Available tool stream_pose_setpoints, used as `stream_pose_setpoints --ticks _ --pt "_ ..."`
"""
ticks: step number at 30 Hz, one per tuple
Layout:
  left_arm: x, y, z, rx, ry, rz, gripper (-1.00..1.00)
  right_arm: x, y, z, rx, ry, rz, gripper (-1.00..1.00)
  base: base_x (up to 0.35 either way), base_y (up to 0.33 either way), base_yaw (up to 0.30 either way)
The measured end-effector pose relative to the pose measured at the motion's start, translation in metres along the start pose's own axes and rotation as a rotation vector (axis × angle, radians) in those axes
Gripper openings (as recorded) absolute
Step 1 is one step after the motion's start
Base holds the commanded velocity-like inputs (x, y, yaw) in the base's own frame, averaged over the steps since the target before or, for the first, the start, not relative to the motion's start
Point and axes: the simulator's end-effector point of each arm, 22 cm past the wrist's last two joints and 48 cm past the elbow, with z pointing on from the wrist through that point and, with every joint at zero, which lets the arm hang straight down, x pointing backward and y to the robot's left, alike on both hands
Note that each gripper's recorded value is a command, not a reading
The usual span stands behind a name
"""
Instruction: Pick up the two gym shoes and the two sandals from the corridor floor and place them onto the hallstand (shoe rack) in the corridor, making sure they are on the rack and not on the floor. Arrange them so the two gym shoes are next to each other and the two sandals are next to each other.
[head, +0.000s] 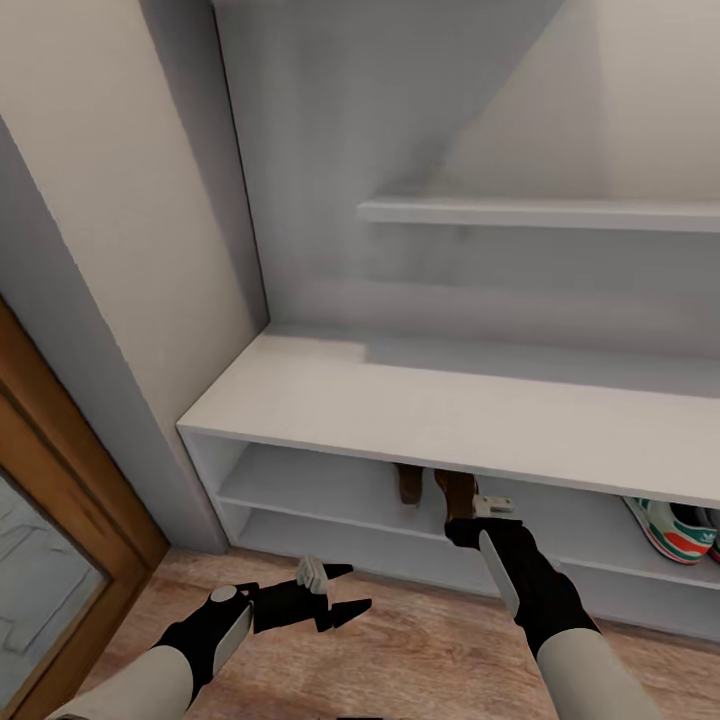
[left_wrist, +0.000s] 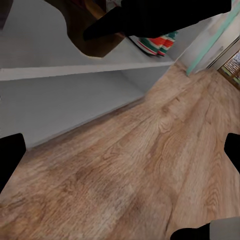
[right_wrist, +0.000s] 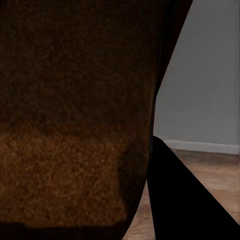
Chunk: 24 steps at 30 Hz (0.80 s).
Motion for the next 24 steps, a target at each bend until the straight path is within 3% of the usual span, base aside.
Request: stream_pose_setpoints --ticks 14,18,24 --pt "0.001 0.0 0.0 -0.001 0.0 -0.003 1.0 0.0 0.0 0.0 0.0 0.0 0.0 -1.0 0.124 -0.014 0.0" --pt "0.012 0.001 -0.002 -0.008 0.016 -0.03 1.0 0.0 -0.001 0.0 0.0 0.0 0.001 -1.0 0.1 0.0 0.0" --pt "0.015 0.001 -0.003 -0.009 0.019 -0.035 1.0 0.0 0.0 0.0 0.0 0.0 0.0 -1.0 0.007 0.0 0.0"
